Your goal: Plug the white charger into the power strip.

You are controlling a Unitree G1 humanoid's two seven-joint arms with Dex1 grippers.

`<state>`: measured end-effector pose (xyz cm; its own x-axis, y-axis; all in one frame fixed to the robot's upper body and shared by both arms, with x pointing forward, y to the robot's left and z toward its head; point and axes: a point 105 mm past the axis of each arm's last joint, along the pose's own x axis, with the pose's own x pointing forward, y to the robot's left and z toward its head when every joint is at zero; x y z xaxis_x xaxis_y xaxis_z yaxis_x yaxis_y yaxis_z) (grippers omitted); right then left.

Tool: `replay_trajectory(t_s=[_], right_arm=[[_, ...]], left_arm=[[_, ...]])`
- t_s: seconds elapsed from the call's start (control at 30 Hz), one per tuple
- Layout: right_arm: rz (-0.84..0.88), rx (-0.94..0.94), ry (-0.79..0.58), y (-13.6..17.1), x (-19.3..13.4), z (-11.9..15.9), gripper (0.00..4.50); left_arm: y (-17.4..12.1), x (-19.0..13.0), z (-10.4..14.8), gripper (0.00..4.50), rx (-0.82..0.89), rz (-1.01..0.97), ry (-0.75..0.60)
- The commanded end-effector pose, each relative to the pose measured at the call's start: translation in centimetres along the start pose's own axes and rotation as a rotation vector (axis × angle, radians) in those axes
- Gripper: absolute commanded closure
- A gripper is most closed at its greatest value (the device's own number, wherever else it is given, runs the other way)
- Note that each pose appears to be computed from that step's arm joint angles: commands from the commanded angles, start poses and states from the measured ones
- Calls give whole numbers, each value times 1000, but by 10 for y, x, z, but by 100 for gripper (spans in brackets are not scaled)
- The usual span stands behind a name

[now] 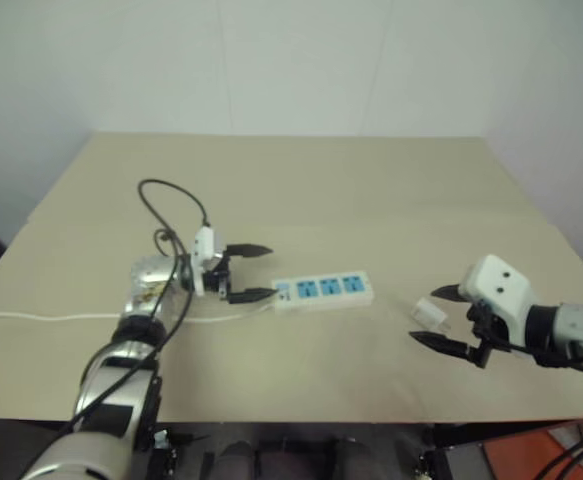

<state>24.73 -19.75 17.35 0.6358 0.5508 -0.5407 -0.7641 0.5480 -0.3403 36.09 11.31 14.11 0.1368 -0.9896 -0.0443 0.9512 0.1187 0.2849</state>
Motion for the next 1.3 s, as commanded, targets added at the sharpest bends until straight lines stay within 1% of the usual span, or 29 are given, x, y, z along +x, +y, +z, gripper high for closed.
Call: replay_trajectory(t_s=[0.03, 0.1, 0.2, 0.4, 0.6, 0.87, 1.0, 1.23, 1.3], right_arm=[[-23, -20, -15, 9, -5, 10, 2], [-39, -6, -14, 11, -8, 10, 2], [-64, 34, -50, 16, -13, 14, 2], [-88, 48, -30, 21, -17, 11, 2], [-94, 60, -3, 24, -20, 7, 2], [-106, 62, 6, 22, -20, 6, 2], [-111, 57, 0, 20, -19, 7, 2], [-98, 41, -13, 18, -12, 11, 2], [-99, 38, -14, 17, -11, 12, 0]], left_arm=[[-3, 10, -2, 0, -10, -64, -2], [-5, 16, -6, 0, -16, -69, 10], [-8, 22, -15, 0, -20, -70, 34], [-8, 32, -28, 0, -6, -2, 70], [-9, 37, -32, 0, -38, 28, 54], [-13, 31, -40, 0, -96, 45, 49], [-17, 27, -49, 0, -83, 31, 104], [-17, 33, -52, 0, -80, 46, 118], [-17, 33, -52, 41, -80, 50, 119]])
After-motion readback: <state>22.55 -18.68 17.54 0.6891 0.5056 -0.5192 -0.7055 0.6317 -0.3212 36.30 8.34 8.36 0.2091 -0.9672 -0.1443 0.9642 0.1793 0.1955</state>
